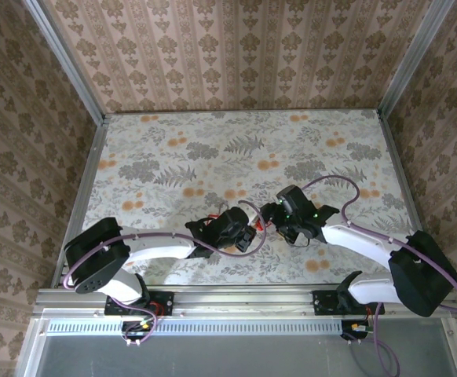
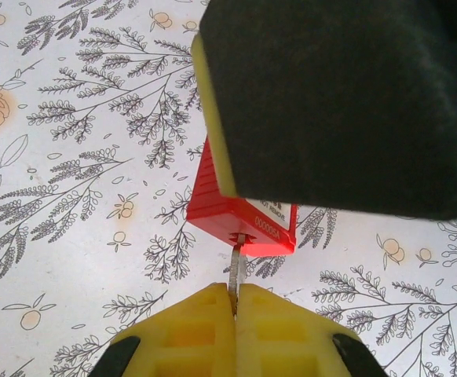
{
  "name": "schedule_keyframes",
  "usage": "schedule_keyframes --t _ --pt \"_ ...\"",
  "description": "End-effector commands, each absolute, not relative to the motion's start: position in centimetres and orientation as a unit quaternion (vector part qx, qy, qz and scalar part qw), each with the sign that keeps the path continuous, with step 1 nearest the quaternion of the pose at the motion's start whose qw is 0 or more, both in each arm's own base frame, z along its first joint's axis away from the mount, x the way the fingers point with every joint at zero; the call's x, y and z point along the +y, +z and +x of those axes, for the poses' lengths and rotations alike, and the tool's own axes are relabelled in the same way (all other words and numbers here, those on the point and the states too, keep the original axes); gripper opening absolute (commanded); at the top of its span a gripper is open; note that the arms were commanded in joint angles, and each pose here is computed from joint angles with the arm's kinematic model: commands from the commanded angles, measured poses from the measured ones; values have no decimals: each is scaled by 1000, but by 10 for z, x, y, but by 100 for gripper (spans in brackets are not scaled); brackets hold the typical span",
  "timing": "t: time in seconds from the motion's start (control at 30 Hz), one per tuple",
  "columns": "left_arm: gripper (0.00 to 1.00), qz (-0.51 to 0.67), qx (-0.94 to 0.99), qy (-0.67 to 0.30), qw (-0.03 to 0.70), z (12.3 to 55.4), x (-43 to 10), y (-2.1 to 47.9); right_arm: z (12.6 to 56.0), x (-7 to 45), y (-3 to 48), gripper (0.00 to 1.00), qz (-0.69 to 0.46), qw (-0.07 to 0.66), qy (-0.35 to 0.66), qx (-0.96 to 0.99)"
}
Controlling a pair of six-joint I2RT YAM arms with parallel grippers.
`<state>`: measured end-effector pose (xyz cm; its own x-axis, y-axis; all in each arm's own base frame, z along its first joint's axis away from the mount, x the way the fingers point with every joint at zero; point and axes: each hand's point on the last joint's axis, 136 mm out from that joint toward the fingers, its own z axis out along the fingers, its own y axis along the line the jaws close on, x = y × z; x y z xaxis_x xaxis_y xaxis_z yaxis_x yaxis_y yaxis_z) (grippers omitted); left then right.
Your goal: Unlock with the key
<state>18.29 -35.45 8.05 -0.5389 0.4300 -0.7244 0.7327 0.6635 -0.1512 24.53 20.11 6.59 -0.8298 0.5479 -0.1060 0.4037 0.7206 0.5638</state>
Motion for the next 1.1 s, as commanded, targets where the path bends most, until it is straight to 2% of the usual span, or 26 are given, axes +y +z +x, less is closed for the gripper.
schedule_keyframes --t 0.0,0.23,0.6,0.83,1.07 --pt "0 327 846 -241 346 189 -361 91 235 191 62 84 242 128 248 929" --pt "0 327 841 -257 346 185 -362 100 237 186 58 84 195 160 245 936" --pt "0 319 840 -267 347 183 -373 95 262 210 74 83 264 179 342 884" --pt "0 316 841 -265 350 183 -375 93 264 205 73 82 290 180 332 879" --pt "0 320 838 -266 353 180 -376 94 264 213 59 74 297 151 327 884"
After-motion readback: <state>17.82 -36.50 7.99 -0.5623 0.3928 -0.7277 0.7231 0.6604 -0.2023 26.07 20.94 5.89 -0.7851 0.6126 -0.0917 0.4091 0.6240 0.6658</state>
